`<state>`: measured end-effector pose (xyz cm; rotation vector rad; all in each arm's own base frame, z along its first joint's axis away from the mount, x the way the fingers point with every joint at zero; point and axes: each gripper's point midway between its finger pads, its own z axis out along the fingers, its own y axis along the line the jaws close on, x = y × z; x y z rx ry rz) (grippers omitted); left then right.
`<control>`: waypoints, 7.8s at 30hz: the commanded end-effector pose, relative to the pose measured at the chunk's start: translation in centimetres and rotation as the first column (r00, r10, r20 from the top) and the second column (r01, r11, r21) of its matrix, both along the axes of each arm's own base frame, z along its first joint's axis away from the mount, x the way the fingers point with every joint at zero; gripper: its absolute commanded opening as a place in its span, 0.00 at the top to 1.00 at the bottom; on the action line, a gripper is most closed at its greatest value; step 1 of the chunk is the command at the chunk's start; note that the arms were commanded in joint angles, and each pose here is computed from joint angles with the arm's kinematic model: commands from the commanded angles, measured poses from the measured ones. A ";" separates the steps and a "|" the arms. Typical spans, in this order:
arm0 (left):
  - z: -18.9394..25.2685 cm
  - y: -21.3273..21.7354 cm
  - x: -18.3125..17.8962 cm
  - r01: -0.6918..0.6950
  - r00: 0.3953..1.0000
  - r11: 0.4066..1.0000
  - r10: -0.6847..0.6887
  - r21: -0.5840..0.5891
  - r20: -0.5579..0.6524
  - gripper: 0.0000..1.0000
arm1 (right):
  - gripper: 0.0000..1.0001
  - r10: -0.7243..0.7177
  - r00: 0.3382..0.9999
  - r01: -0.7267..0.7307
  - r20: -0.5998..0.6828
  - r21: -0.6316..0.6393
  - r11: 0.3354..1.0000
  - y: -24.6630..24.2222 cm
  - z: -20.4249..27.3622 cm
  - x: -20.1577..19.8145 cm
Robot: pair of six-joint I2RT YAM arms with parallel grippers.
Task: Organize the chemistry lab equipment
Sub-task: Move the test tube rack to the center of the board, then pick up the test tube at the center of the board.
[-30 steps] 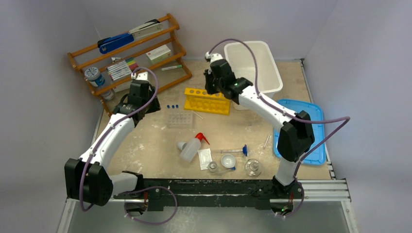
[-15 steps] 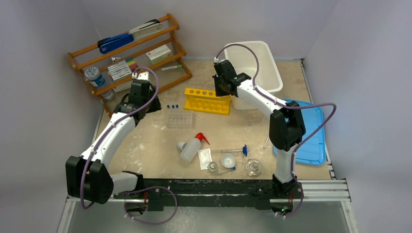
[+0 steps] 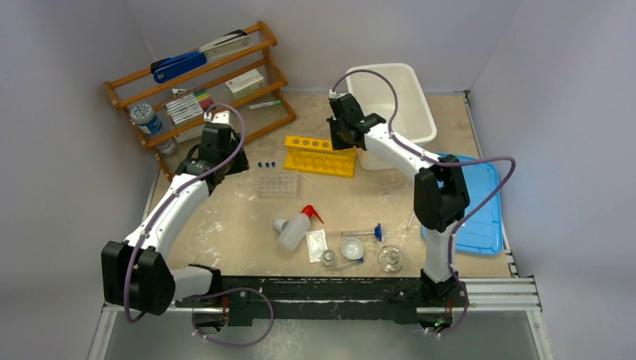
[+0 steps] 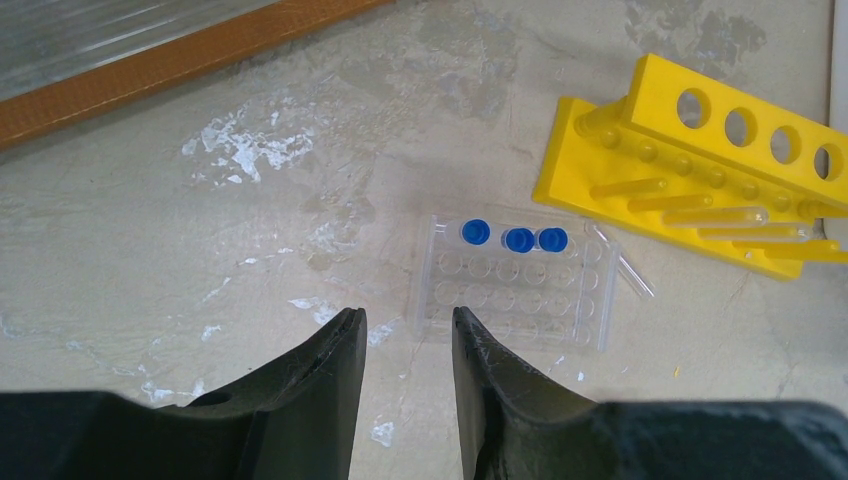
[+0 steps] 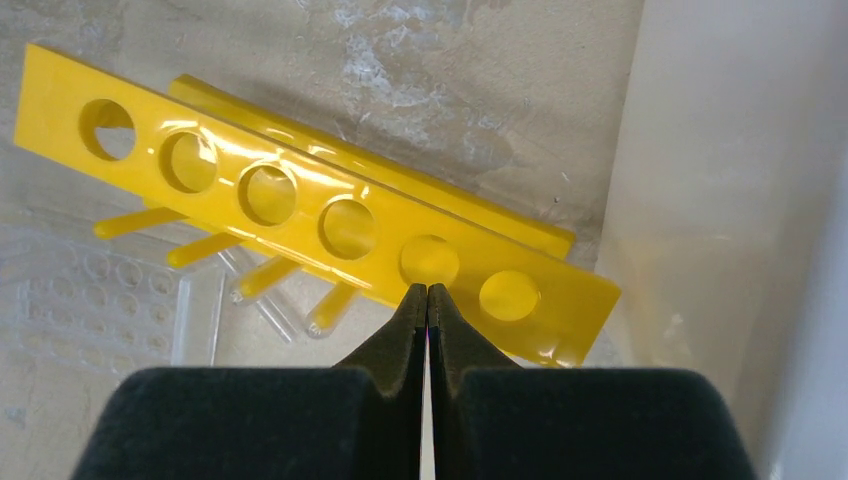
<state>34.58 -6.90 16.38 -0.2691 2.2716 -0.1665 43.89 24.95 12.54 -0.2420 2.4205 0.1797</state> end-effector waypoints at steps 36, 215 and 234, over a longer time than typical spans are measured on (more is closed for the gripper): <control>1.1 0.8 -0.1 -0.006 0.999 1.000 0.005 0.017 0.034 0.63 | 1.00 0.113 0.984 -0.112 0.134 -0.018 0.994 4.6 1.2 6.7; 17.2 -16.6 1.3 0.586 0.810 0.527 -0.364 -0.615 0.459 0.59 | 0.95 0.402 0.734 -0.501 0.547 0.037 0.865 8.3 19.9 -10.5; 17.4 -16.7 1.8 0.578 0.815 0.501 -0.325 -0.644 0.480 0.64 | 0.95 0.433 0.726 -0.526 0.534 0.027 0.850 8.4 19.0 -10.9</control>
